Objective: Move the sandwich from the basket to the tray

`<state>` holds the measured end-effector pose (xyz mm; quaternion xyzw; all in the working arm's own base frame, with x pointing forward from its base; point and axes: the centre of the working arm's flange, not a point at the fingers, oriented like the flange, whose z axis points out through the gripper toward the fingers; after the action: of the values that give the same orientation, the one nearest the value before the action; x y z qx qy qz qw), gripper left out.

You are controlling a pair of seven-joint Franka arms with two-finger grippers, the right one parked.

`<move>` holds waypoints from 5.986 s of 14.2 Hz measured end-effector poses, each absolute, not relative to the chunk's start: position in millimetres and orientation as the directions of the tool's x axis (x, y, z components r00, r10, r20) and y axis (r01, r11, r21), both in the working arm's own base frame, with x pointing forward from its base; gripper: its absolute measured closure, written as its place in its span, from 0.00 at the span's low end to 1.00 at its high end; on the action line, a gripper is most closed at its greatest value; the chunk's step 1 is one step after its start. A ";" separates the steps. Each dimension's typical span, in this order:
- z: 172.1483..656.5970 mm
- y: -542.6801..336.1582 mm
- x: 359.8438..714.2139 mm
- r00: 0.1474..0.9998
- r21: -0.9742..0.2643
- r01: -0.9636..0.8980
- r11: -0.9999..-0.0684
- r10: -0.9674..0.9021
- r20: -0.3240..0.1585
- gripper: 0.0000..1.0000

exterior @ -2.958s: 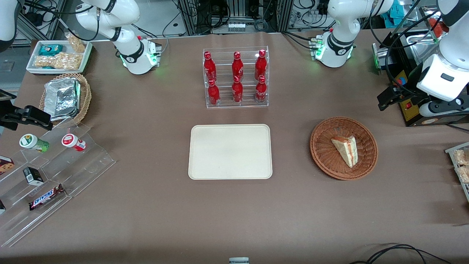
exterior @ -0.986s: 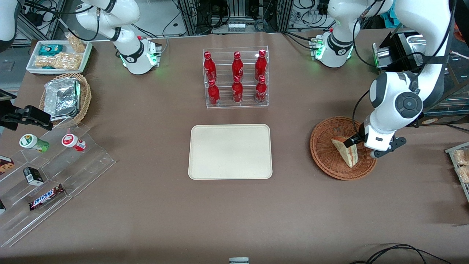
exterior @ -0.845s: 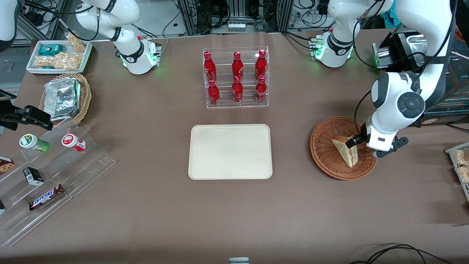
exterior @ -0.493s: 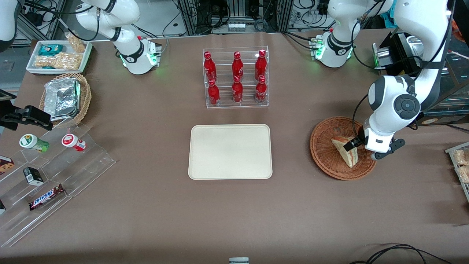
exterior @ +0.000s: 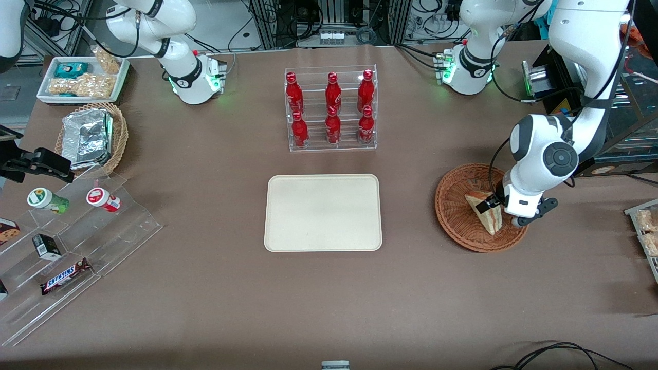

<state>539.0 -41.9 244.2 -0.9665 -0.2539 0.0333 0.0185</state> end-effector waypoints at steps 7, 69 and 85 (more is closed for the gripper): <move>235.1 -47.6 537.7 0.858 -0.058 0.507 -0.860 0.510 -0.067 0.58; 506.1 -104.2 620.1 0.931 -0.071 0.233 -0.970 0.243 -0.271 0.00; 631.1 -62.4 543.0 0.982 -0.038 0.094 -0.995 0.099 -0.159 0.00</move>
<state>543.0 -62.4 631.1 -0.9954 -0.0486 0.0806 0.0151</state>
